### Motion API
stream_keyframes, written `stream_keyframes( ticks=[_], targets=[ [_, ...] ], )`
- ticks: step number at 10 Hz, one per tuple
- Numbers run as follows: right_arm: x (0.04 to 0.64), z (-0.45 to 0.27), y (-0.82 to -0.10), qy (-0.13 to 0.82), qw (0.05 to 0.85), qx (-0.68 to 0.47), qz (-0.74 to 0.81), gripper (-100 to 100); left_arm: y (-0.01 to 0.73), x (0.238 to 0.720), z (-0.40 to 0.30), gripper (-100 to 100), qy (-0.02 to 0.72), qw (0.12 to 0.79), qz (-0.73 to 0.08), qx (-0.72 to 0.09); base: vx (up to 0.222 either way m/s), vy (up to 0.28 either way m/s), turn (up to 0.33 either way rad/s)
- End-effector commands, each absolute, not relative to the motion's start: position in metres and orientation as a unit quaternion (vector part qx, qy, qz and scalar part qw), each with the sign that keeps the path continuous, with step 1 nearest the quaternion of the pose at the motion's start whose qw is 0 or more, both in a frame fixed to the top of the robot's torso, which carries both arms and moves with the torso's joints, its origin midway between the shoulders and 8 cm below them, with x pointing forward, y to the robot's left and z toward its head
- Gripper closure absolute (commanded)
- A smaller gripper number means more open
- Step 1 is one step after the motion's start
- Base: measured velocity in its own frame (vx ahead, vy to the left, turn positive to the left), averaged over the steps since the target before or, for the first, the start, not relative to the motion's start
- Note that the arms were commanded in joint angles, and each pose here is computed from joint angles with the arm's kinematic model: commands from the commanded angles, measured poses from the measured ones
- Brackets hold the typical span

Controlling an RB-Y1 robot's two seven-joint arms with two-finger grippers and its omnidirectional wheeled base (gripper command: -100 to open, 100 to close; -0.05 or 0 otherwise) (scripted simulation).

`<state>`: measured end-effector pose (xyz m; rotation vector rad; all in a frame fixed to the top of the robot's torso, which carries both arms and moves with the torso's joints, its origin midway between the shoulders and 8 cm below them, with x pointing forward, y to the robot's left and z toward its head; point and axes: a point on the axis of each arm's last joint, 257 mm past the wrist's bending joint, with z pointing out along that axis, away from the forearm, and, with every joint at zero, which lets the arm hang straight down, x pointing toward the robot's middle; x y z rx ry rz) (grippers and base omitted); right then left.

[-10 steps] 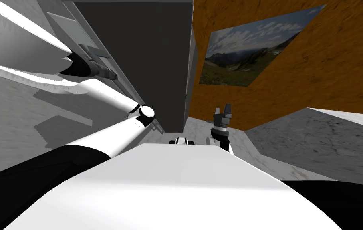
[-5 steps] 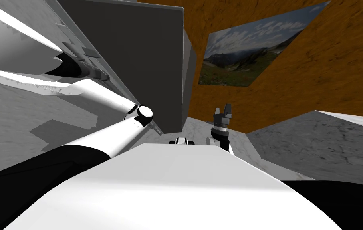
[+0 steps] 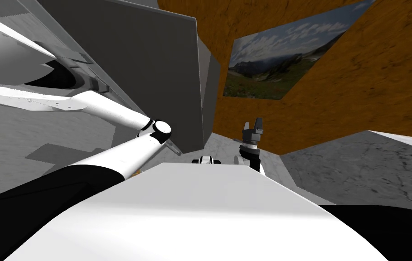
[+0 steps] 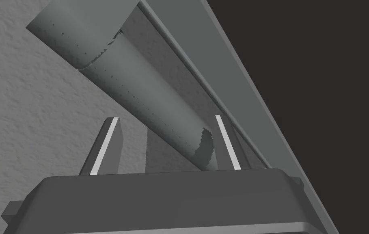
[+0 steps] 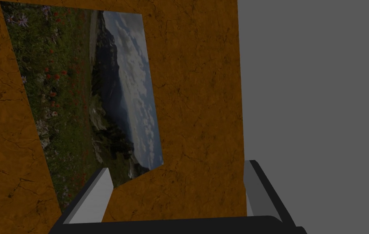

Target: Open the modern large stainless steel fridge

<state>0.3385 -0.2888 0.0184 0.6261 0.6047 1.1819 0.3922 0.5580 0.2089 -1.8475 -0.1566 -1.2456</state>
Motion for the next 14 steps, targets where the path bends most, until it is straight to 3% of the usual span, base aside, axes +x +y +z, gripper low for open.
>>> stream_keyframes(
  ticks=[1, 4, 9, 11, 14],
  targets=[
    [0.338, 0.018, -0.289, 0.276, 0.743, 0.286, 0.539, 0, 0.563, 0.384, 0.211, 100, -0.073, 0.446, -0.495, -0.742, -0.035, -0.119, 0.071],
    [0.339, 0.018, -0.289, 0.276, 0.743, 0.286, 0.539, 0, 0.601, 0.383, 0.231, 100, -0.07, 0.457, -0.509, -0.726, -0.127, -0.115, -0.106],
    [0.338, 0.018, -0.289, 0.276, 0.743, 0.286, 0.539, 0, 0.611, 0.385, 0.246, 100, -0.043, 0.506, -0.491, -0.708, 0.011, 0.007, 0.0],
    [0.339, 0.019, -0.289, 0.276, 0.743, 0.286, 0.539, 0, 0.632, 0.383, 0.272, 100, -0.041, 0.51, -0.517, -0.686, -0.134, -0.112, -0.185],
    [0.338, 0.018, -0.289, 0.276, 0.743, 0.286, 0.539, 0, 0.649, 0.389, 0.265, 100, -0.023, 0.533, -0.494, -0.686, -0.036, -0.048, 0.019]
  ],
)
